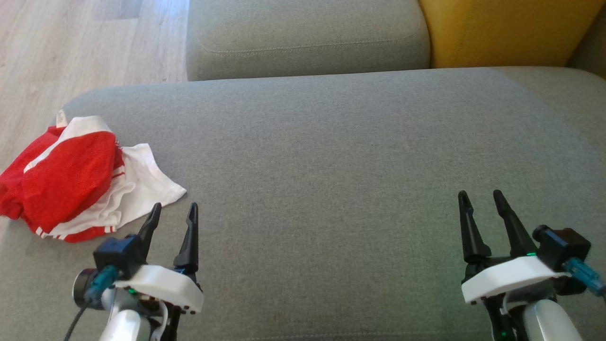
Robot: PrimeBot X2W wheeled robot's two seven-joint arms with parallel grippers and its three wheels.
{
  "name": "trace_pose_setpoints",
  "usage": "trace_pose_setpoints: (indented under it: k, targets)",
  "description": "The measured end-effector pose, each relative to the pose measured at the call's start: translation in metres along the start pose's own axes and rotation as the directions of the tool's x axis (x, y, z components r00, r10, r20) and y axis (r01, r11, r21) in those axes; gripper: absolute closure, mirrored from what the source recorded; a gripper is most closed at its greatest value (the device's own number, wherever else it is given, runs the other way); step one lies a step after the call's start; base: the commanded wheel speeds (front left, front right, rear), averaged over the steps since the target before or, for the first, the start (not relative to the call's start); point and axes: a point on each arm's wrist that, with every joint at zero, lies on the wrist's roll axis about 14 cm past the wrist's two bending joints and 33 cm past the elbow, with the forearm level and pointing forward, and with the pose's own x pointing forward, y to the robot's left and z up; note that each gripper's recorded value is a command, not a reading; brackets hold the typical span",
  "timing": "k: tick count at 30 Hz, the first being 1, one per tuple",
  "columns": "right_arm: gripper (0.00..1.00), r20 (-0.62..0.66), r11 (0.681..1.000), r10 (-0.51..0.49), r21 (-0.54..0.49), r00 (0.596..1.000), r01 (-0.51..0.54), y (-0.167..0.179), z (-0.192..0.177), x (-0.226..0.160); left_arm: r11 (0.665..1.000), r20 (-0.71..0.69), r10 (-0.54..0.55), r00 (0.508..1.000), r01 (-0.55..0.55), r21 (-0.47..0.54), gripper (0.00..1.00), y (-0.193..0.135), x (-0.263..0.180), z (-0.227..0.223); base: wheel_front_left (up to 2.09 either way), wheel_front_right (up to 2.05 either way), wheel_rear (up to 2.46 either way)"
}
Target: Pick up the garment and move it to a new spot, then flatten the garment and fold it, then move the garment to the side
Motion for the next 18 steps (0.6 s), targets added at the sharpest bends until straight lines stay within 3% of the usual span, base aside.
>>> trace_pose_setpoints:
  k: [18]
  targets:
    - [0.0, 0.006, 0.991, 0.021, -0.132, 1.0, -0.02, 0.0068, -0.0013, -0.0039, 0.988, 0.028, 0.012, 1.0, -0.016, 0.151, 0.0, 0.0021, -0.0049, -0.0019, 0.0, 0.0, 0.0]
